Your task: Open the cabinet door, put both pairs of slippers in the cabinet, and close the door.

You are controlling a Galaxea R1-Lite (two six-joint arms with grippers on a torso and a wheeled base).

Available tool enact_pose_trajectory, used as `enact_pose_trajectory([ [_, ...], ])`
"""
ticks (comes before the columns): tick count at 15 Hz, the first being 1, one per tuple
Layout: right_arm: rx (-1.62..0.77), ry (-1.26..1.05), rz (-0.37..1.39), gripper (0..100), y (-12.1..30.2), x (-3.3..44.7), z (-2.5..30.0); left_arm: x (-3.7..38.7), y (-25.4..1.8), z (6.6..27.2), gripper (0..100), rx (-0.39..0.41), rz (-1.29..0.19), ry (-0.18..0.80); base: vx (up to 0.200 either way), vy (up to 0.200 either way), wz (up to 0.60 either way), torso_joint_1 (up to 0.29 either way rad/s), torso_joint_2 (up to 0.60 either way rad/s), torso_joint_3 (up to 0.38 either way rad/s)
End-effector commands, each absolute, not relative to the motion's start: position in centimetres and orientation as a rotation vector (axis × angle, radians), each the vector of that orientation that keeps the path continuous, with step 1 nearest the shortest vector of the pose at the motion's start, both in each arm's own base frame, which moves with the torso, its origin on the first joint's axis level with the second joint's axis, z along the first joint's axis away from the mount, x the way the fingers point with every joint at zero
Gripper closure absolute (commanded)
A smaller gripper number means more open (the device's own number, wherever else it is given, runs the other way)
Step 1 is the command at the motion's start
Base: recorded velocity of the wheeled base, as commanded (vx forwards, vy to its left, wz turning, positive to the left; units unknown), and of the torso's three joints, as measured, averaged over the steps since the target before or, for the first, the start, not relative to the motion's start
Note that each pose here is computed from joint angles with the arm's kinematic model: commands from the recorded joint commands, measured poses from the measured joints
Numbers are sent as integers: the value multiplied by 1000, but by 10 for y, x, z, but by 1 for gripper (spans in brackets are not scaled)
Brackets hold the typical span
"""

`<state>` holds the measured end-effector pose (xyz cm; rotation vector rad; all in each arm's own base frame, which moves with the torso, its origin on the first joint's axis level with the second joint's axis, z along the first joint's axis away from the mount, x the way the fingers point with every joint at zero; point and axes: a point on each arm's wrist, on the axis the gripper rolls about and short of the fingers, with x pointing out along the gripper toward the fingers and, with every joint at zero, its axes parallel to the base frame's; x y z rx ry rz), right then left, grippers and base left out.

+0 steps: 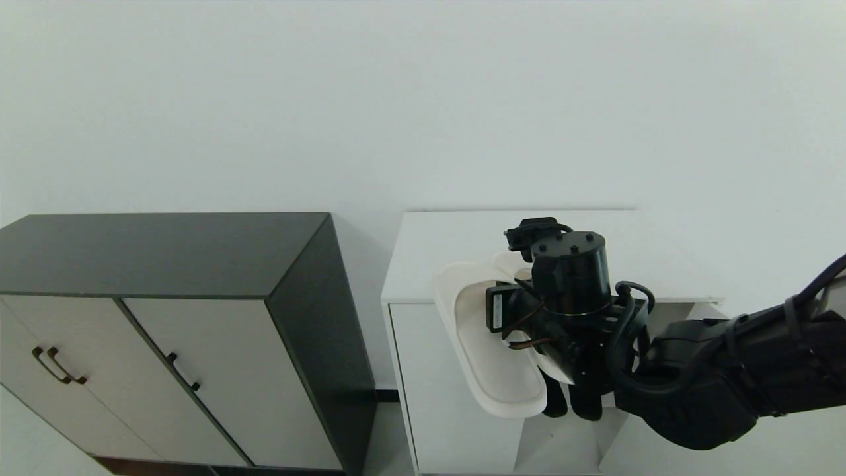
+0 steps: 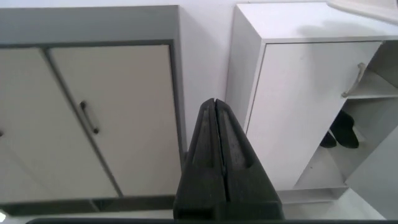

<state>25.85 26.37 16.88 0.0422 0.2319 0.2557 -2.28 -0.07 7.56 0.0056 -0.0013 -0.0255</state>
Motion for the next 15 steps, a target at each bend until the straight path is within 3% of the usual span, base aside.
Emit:
enact_pose_trajectory([
  [1,39,236,257,100,265,259,166,-23,-1,76,100,5,-26,-2,-200,0,0,-2,2,-2],
  [6,38,237,255,100,265,259,166,-23,-1,76,100,5,-26,0,-200,0,0,3,2,1],
  [15,24,252,253,100,263,256,161,-23,-1,76,100,3,-25,0,0,0,0,0,0,0],
])
